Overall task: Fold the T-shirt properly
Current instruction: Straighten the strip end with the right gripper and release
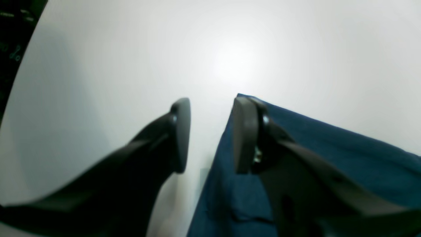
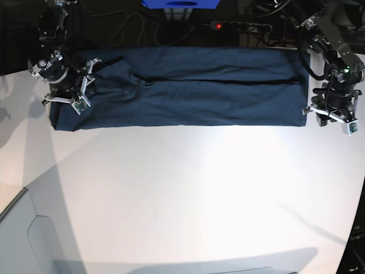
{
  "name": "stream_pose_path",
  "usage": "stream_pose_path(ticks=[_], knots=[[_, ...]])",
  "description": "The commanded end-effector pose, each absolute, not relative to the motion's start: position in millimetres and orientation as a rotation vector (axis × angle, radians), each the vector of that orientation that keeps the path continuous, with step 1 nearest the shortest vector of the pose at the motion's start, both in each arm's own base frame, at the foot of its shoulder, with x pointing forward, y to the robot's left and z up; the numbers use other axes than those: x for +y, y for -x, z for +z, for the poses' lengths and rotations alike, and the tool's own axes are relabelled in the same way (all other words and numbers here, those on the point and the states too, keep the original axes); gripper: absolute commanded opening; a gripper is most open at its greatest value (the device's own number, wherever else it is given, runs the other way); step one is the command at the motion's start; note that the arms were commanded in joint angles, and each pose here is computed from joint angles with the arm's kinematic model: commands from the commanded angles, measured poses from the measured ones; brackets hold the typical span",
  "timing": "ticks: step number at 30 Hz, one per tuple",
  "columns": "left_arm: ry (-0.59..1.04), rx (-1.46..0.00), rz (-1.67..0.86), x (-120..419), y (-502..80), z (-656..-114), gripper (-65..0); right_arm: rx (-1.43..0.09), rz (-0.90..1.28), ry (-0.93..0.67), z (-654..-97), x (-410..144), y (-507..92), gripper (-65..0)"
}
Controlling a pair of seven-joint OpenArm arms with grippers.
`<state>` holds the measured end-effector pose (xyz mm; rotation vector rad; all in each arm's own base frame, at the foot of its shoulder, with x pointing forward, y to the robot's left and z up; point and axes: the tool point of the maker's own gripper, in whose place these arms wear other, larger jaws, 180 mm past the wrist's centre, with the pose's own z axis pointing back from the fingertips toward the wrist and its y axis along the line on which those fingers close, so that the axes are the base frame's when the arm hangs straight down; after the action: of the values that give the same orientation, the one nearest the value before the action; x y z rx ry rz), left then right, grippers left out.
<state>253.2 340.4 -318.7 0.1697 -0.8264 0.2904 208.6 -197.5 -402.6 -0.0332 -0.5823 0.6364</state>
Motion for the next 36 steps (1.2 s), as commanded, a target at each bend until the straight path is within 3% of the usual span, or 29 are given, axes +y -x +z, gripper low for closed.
stream_pose_path(ticks=[1,19,30,36], knots=[[-0.185,-0.875,0.280,344.1,-260.6,-304.7,-44.1,-0.642,0.651,0.049,-384.4,-199.3,-214.6,-38.9],[-0.164,-0.837,0.307,343.8,-253.9,-320.5,-44.1,-0.570,0.637,0.112,-381.8,-227.5,-178.1,-39.1],[-0.173,-0.818,0.301,345.5,-247.3,-324.1,-43.8,-0.675,0.618,0.130,-356.2,-213.5,-196.3,-39.1],[-0.186,-0.787,0.310,351.3,-236.1,-329.3,-43.8,-0.627,0.527,0.050,-394.5,-216.2,-208.4,-39.1]])
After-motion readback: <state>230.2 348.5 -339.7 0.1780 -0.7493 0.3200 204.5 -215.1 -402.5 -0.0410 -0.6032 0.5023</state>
